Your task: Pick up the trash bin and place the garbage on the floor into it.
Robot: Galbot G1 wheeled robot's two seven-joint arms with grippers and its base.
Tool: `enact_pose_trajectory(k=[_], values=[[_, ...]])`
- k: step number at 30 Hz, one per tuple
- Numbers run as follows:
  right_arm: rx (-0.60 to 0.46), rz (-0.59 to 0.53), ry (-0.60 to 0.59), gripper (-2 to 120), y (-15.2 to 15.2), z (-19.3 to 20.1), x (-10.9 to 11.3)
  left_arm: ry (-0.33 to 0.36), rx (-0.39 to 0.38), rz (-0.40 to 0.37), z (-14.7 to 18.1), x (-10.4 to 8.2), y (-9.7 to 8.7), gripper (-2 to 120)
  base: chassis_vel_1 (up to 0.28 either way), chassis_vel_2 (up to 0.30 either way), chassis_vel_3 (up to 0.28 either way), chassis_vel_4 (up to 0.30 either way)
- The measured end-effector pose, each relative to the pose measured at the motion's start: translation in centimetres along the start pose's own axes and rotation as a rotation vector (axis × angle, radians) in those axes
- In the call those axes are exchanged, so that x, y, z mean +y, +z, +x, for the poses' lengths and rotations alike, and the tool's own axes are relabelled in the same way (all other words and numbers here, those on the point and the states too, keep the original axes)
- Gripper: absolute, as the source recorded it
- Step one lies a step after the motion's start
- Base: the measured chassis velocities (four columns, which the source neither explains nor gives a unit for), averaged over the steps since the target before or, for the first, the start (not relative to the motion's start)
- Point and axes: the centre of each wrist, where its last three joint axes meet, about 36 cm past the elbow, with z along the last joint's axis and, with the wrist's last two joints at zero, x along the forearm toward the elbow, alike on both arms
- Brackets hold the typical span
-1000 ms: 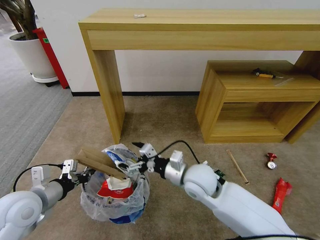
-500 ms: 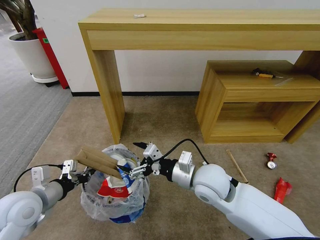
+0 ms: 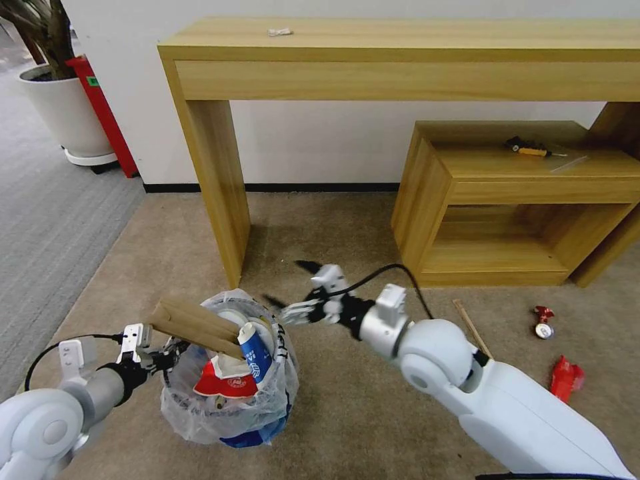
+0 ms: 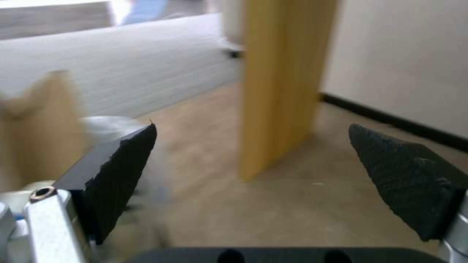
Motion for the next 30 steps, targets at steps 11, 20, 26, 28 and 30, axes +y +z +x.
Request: enact_pose_trajectory(k=[11,20,26,28,30], values=[[0.061,-0.034,0.335,100,5.3,6.2,-4.2,-0.029,-0.019,-0.025,0.4,-0.6,1.7,0,0.0,0.0,0.0,0.0],[0.098,-0.027,0.406,100,7.1,11.0,-3.8,-0.025,-0.034,-0.066,0.8,-1.7,2.4,0,0.0,0.0,0.0,0.0],[0.099,-0.007,0.417,100,7.3,12.4,-3.5,-0.017,-0.049,-0.066,1.1,-2.4,2.5,0,-0.106,-0.106,0.117,0.104],[0.098,-0.003,0.418,100,7.4,12.6,-3.4,-0.015,-0.051,-0.068,1.2,-2.5,2.5,0,-0.175,-0.167,0.209,0.187],[0.099,0.0,0.419,100,7.6,12.9,-3.4,-0.015,-0.055,-0.072,1.4,-2.6,2.4,0,-0.204,-0.216,0.233,0.234]])
